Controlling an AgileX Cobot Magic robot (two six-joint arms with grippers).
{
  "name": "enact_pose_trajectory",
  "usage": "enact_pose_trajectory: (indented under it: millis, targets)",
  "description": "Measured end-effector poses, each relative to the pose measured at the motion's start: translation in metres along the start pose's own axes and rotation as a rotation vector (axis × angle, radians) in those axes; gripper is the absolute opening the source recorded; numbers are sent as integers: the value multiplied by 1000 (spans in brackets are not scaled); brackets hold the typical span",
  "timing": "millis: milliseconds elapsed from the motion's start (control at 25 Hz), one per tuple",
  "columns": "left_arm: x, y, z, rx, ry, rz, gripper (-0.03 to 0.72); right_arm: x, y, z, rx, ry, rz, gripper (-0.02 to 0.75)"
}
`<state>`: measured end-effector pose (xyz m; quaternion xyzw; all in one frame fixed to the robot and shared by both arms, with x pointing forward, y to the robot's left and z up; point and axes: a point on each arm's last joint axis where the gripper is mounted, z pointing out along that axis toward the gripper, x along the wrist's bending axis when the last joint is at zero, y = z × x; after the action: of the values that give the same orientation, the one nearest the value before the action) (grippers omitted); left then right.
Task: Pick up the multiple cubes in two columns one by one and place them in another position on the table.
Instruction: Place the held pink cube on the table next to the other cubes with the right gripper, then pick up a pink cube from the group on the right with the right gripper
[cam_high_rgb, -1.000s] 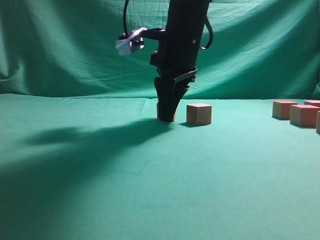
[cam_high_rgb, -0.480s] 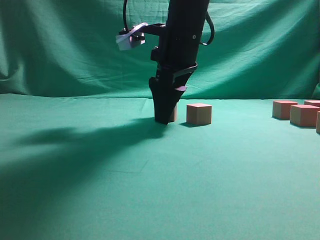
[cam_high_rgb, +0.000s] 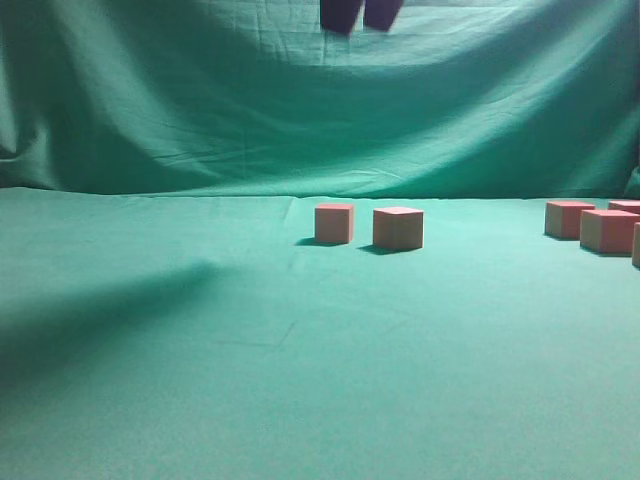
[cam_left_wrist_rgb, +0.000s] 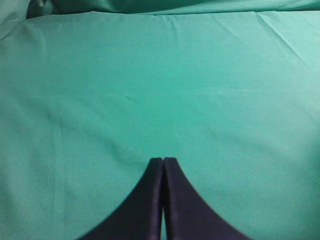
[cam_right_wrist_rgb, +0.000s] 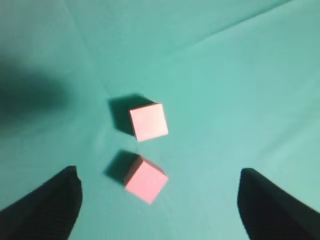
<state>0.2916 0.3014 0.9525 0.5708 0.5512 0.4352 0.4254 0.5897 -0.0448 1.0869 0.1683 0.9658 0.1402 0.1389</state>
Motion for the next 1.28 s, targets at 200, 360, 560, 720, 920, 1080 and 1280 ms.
enact_pose_trajectory:
  millis: [200, 360, 560, 720, 920, 1080, 1280]
  targets:
    - [0, 0, 0, 0, 0, 0, 0, 0, -5, -71, -98, -91, 196, 554]
    - [0, 0, 0, 0, 0, 0, 0, 2, -19, -123, -173, -180, 337, 554]
    - [0, 0, 0, 0, 0, 0, 0, 10, -45, -184, -270, -300, 501, 554]
    - [0, 0, 0, 0, 0, 0, 0, 26, -78, -201, -259, -339, 599, 554]
    - [0, 0, 0, 0, 0, 0, 0, 47, -126, -165, -90, -302, 722, 554]
    - [0, 0, 0, 0, 0, 0, 0, 58, -164, -116, 107, -270, 824, 554]
    - [0, 0, 0, 0, 0, 0, 0, 68, -201, -61, 210, -186, 977, 554]
